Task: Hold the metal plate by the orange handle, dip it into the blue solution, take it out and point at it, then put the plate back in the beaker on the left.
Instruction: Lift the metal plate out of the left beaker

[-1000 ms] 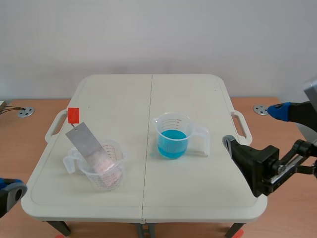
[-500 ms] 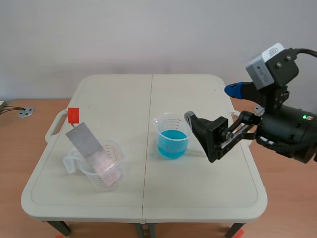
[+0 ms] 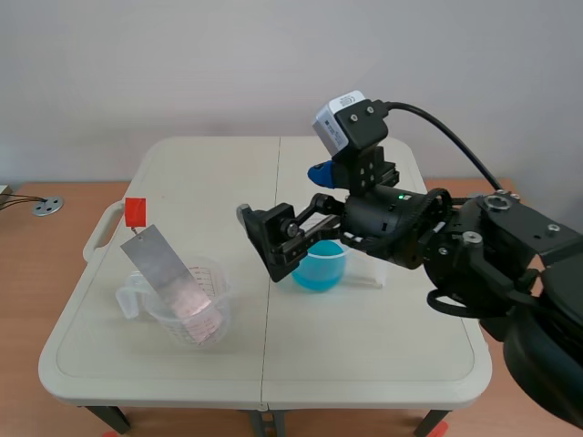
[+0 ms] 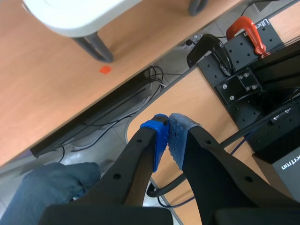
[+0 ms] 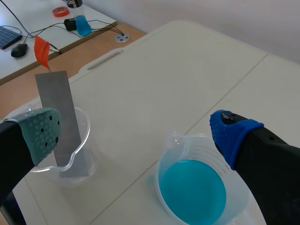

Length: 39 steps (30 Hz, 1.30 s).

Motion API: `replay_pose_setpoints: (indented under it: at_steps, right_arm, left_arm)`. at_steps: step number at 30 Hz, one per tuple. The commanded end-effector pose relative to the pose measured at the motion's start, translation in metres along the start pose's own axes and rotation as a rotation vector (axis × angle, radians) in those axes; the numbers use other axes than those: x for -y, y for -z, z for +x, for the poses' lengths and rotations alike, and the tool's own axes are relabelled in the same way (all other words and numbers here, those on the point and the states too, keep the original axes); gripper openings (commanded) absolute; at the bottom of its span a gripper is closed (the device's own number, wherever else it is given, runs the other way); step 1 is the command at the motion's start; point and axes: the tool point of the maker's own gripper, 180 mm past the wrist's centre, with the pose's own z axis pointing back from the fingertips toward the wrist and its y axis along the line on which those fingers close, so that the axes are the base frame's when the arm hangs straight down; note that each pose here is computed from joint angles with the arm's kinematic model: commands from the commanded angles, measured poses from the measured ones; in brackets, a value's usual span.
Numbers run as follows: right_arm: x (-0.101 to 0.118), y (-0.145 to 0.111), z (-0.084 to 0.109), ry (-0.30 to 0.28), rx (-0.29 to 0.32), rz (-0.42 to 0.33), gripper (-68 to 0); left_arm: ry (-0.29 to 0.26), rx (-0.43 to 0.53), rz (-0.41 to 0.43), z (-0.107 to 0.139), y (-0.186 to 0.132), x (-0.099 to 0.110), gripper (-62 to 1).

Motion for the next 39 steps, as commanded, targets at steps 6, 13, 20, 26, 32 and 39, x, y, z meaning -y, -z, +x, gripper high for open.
replay_pose_setpoints:
  at_steps: [6,13,20,26,32,39]
  right_arm:
    - [-0.018,0.036,0.018,0.014,0.043,0.093,-1.2]
    - [-0.040,0.066,0.016,0.037,0.023,0.179,-1.2]
    - [-0.068,0.089,0.022,0.045,0.018,0.274,-1.2]
    - [-0.084,0.104,0.029,0.031,0.009,0.319,-1.2]
    - [-0.093,0.119,0.023,0.053,-0.025,0.333,-1.2]
    - [-0.109,0.127,0.025,0.065,-0.032,0.390,-3.8]
  left_arm:
    - [-0.007,0.033,-0.006,0.008,0.000,0.003,-58.0]
    - [-0.008,0.033,-0.006,0.008,0.000,0.003,-58.0]
    - [-0.008,0.033,-0.006,0.008,0.000,0.003,-58.0]
    - [-0.007,0.033,-0.006,0.008,0.000,0.004,-58.0]
    - [-0.007,0.033,-0.007,0.008,0.000,0.004,-58.0]
    - [-0.007,0.032,-0.009,0.008,0.000,0.004,-58.0]
